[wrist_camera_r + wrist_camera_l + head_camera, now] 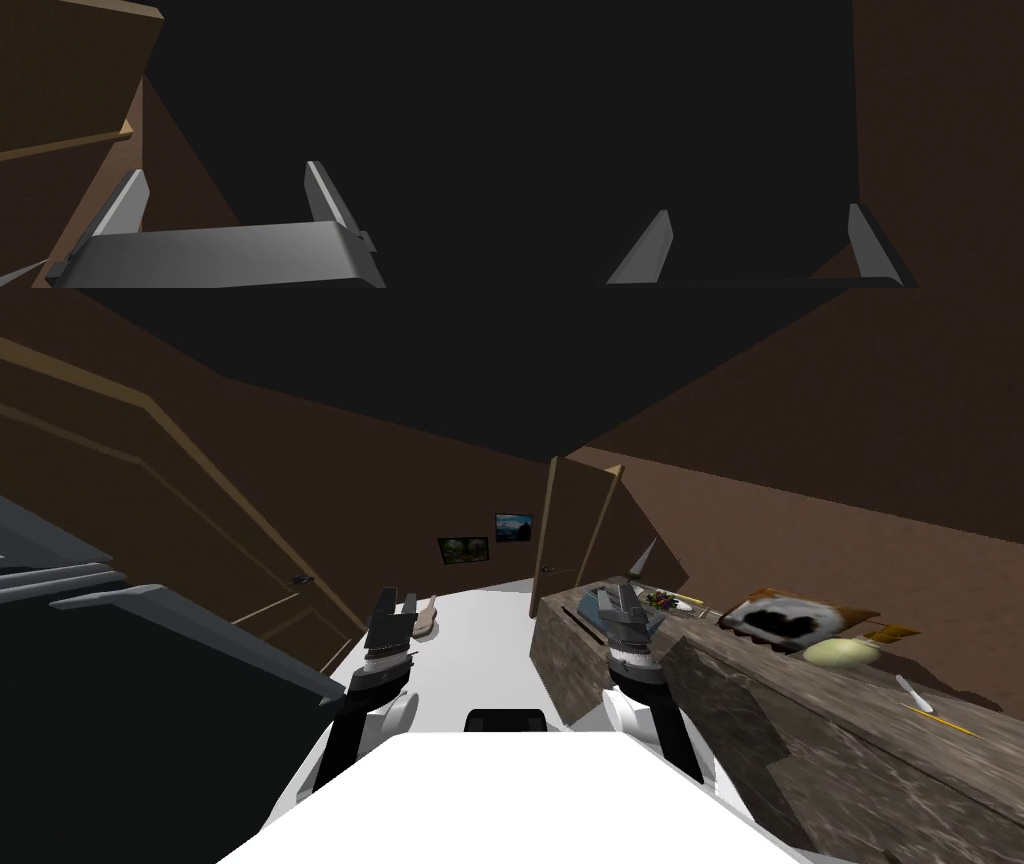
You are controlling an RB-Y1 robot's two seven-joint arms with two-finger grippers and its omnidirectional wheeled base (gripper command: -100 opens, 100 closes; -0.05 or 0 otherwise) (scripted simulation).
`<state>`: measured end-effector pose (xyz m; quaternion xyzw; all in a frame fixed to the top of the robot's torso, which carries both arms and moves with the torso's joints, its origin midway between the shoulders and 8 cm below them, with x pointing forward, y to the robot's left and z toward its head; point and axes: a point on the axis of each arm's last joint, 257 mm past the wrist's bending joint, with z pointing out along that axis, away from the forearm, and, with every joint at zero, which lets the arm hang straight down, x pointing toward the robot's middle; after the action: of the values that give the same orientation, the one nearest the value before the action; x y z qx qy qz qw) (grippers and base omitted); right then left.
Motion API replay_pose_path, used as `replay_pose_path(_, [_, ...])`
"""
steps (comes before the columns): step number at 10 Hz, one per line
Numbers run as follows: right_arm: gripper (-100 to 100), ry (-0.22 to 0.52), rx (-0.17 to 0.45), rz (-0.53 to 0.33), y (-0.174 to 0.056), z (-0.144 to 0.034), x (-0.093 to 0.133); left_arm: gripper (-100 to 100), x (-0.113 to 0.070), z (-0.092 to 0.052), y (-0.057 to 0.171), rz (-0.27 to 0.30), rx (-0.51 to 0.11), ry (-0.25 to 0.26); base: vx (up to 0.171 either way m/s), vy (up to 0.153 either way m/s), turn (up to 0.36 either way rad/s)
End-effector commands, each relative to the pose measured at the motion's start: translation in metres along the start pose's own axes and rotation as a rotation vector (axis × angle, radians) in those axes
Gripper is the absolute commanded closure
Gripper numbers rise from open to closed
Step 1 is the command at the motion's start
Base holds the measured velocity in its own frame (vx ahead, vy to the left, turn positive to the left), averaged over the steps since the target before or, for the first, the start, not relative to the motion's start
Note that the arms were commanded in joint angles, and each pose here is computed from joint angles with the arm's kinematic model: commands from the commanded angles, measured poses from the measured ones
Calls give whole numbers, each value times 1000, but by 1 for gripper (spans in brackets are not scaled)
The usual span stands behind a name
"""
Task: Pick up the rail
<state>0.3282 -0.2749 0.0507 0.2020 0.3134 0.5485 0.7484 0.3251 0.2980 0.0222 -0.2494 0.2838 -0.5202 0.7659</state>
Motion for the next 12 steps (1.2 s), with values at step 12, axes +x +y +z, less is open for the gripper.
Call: replay_pose_path(12, [-100,360,243,-82,-100,-94,35,0,0,0,0,0,0,0,25,145,64])
